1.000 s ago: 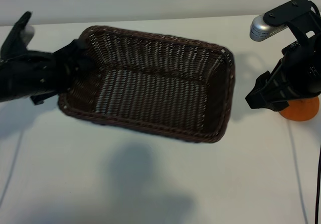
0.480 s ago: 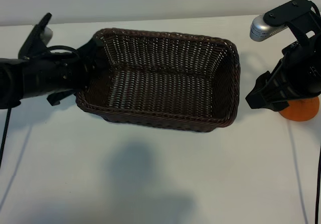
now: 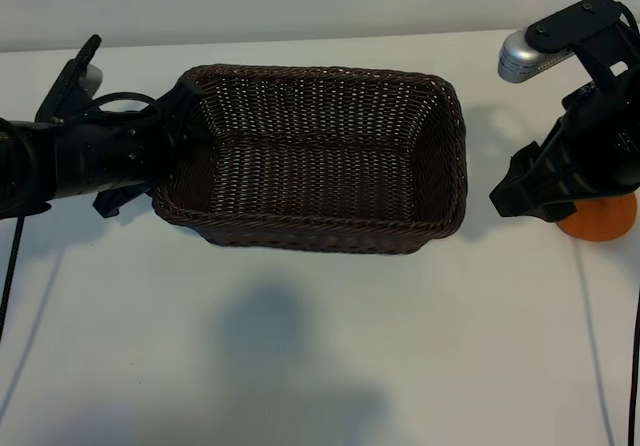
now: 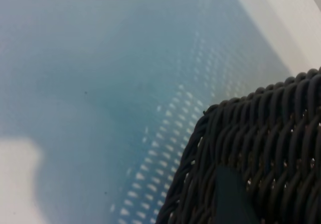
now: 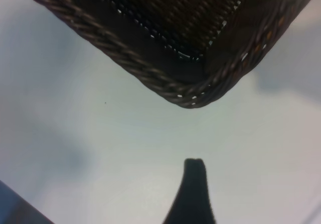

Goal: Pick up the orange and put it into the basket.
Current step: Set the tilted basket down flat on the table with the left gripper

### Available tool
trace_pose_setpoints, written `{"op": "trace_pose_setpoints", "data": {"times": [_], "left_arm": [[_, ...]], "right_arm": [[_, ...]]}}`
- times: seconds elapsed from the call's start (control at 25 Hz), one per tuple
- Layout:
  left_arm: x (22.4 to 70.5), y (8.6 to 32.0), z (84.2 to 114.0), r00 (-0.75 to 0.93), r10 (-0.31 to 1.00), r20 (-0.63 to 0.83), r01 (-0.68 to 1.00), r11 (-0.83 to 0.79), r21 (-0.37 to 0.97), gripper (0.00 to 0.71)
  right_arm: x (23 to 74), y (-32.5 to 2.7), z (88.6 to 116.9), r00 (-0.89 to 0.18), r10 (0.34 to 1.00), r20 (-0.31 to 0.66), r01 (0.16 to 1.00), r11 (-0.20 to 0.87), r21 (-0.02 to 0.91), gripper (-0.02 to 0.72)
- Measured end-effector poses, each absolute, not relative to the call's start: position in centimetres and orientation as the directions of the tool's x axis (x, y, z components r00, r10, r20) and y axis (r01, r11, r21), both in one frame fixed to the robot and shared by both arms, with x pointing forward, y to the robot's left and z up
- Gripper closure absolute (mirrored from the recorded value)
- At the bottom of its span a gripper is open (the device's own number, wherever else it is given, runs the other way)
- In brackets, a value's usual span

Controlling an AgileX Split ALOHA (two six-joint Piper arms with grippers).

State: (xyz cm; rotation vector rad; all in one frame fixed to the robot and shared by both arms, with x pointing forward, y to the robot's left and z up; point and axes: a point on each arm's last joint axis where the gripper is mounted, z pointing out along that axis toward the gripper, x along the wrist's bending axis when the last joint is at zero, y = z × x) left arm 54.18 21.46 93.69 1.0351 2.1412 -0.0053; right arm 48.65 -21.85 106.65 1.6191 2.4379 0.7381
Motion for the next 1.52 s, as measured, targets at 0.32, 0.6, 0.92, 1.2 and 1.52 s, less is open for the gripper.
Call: {"op": "trace_pose_setpoints", "data": {"times": [0.32,0.6,0.92,1.2,1.52], "left_arm": [[54.3,21.8,93.6,-0.412,0.679,-0.608,0.658,0.683,0.317,0.305],[54.3,21.8,93.6,-0.415,0.676,-0.609,0.657,0.686,0.314,0.305],[54.7,21.5,94.2,-0.425,0.645,-0.635,0.635,0.712,0.299,0.305],[56.0,19.5,95.5,-0.376,0.660,-0.650,0.626,0.698,0.347,0.305],[56.9,17.9,93.4,-0.418,0.647,-0.637,0.646,0.705,0.292,0.305]], "right_arm": [[48.7,-21.8,106.7,-0.419,0.893,0.162,0.833,0.307,0.460,0.112],[48.7,-21.8,106.7,-0.419,0.893,0.162,0.833,0.307,0.460,0.112],[48.6,-21.8,106.6,-0.419,0.893,0.162,0.834,0.308,0.459,0.112],[48.6,-21.8,106.6,-0.419,0.893,0.163,0.834,0.308,0.458,0.112],[48.6,-21.8,106.6,-0.419,0.893,0.163,0.835,0.309,0.456,0.112]]}}
